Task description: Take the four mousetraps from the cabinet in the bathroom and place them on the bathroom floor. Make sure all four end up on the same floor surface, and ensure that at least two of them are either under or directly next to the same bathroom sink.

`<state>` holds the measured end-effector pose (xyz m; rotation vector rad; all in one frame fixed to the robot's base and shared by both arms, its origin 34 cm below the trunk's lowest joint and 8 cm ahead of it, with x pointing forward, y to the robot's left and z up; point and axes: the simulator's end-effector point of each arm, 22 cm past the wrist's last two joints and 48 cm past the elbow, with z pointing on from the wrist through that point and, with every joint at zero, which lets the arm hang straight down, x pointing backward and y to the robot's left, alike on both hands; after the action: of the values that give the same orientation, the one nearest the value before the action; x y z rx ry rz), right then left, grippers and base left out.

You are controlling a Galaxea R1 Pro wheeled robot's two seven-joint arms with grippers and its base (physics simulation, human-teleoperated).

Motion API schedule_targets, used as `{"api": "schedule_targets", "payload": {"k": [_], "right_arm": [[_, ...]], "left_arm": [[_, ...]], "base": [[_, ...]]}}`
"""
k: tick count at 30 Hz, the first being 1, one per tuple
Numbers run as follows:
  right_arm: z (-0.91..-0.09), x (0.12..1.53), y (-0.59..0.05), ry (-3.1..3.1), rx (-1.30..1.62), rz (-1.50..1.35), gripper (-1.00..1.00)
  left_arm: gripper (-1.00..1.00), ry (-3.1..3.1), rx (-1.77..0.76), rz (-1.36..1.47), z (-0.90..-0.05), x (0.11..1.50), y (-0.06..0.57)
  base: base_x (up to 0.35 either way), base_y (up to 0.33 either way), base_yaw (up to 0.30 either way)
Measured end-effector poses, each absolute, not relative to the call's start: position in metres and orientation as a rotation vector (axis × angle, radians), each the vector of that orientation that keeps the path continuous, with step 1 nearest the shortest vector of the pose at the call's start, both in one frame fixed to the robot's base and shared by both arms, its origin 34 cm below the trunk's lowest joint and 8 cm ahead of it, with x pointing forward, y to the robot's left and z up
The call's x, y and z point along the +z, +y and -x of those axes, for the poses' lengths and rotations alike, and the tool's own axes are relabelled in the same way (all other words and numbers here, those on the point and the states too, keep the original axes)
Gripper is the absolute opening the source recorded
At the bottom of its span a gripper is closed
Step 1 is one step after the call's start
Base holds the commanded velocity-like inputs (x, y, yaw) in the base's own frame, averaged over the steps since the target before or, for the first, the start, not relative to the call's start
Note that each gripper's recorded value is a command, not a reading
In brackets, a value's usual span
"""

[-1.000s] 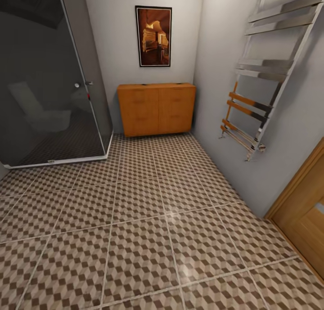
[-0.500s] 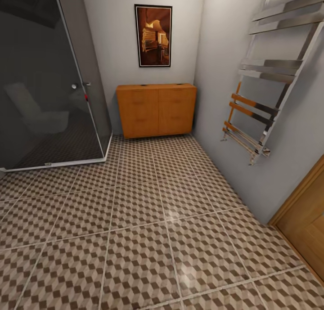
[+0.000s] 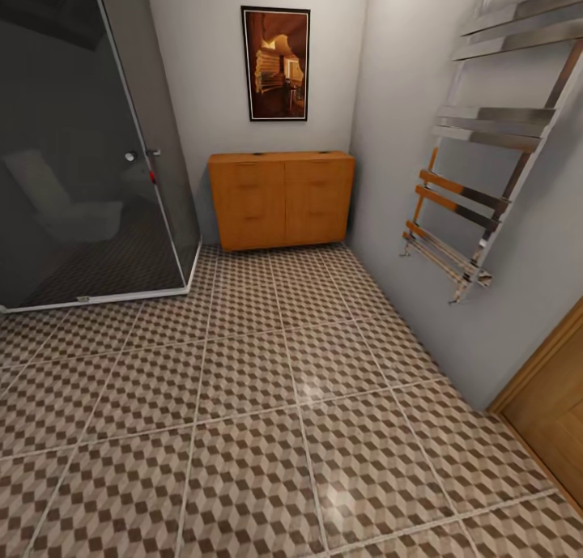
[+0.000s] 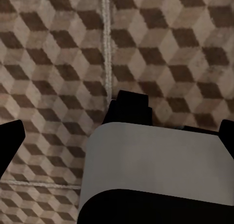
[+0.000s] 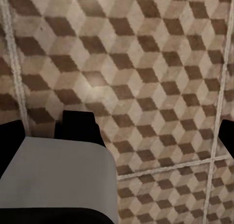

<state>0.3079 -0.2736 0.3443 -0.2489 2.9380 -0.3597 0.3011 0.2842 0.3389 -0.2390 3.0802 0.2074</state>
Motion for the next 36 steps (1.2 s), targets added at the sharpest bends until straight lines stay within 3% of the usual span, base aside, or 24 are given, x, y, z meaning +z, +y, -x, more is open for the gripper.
{"api": "schedule_targets", "payload": {"k": [18,36], "right_arm": [[-0.3078,0.3443,-0.2736,2.938,-0.36,0.249,1.0],[-0.3074,0.3442,-0.2736,2.939,-0.36,0.249,1.0]], "left_arm": [[1.0,3.08,0.208,0.239,-0.3011,0.339,0.2845],[1.0,3.076,0.22,0.241,-0.3016,0.3391,0.2901]], "base": [[0.194,0.0,0.0],[0.029,0.0,0.0]]}}
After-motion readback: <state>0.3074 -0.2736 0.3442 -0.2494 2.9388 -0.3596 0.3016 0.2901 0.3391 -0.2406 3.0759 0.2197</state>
